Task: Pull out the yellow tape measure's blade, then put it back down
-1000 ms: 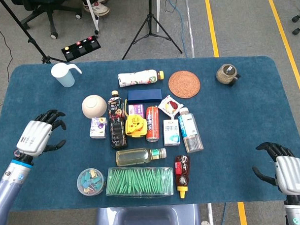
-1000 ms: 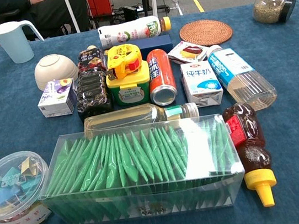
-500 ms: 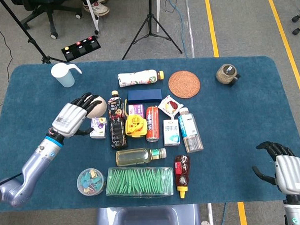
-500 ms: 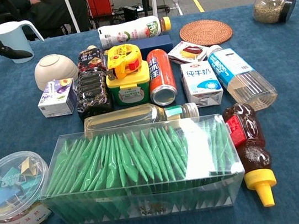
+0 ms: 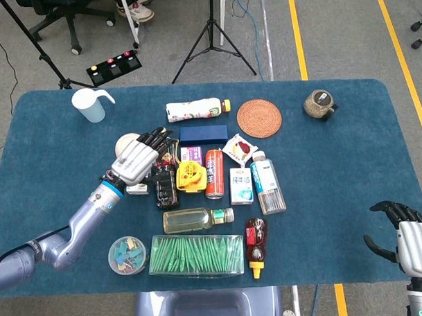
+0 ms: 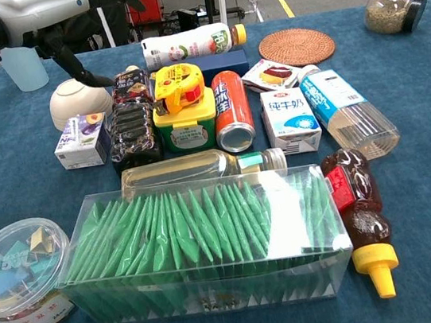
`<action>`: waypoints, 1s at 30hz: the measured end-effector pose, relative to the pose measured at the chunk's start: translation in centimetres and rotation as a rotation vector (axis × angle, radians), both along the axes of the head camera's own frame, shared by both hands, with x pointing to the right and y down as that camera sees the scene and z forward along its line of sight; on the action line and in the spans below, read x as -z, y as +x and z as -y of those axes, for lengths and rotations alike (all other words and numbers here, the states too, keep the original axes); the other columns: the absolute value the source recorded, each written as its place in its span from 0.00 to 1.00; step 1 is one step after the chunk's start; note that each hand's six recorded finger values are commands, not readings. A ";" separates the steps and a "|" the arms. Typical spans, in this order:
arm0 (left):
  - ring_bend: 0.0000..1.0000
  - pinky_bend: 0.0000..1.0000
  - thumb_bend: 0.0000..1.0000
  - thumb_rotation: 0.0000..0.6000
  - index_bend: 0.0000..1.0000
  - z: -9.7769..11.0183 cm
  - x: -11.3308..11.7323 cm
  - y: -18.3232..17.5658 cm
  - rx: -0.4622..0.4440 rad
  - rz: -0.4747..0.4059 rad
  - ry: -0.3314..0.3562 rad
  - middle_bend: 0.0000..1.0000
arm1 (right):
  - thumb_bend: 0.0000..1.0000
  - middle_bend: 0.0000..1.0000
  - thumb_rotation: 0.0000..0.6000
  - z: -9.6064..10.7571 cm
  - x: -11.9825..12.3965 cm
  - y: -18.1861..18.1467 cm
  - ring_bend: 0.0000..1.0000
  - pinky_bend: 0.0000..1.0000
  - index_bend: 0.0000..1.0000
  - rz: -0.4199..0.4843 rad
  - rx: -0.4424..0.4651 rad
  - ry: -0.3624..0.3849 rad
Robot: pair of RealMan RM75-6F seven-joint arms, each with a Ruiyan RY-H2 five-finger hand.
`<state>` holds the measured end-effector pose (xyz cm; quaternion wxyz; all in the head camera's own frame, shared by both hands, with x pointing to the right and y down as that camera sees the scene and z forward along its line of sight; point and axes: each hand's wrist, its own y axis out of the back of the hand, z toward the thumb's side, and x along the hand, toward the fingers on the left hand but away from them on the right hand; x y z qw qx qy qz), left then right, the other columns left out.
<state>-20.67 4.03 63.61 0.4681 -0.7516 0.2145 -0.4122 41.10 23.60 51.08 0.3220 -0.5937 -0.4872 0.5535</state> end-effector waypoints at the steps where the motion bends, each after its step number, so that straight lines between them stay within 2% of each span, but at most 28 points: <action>1: 0.00 0.18 0.18 1.00 0.08 0.0 -0.2 0.4 -0.007 0.003 -0.002 0.06 | 0.23 0.33 1.00 0.0 0.0 0.1 0.28 0.28 0.33 0.000 -0.003 0.000; 17: 0.00 0.17 0.18 1.00 0.08 -0.4 -2.5 3.6 -0.036 0.014 -0.005 0.05 | 0.23 0.33 1.00 -0.1 -0.2 1.0 0.28 0.28 0.33 -0.002 -0.022 0.000; 30: 0.00 0.17 0.18 1.00 0.08 -1.1 -2.1 6.3 -0.063 -0.020 0.000 0.05 | 0.23 0.33 1.00 -0.4 -0.2 1.6 0.28 0.27 0.33 0.003 -0.031 0.001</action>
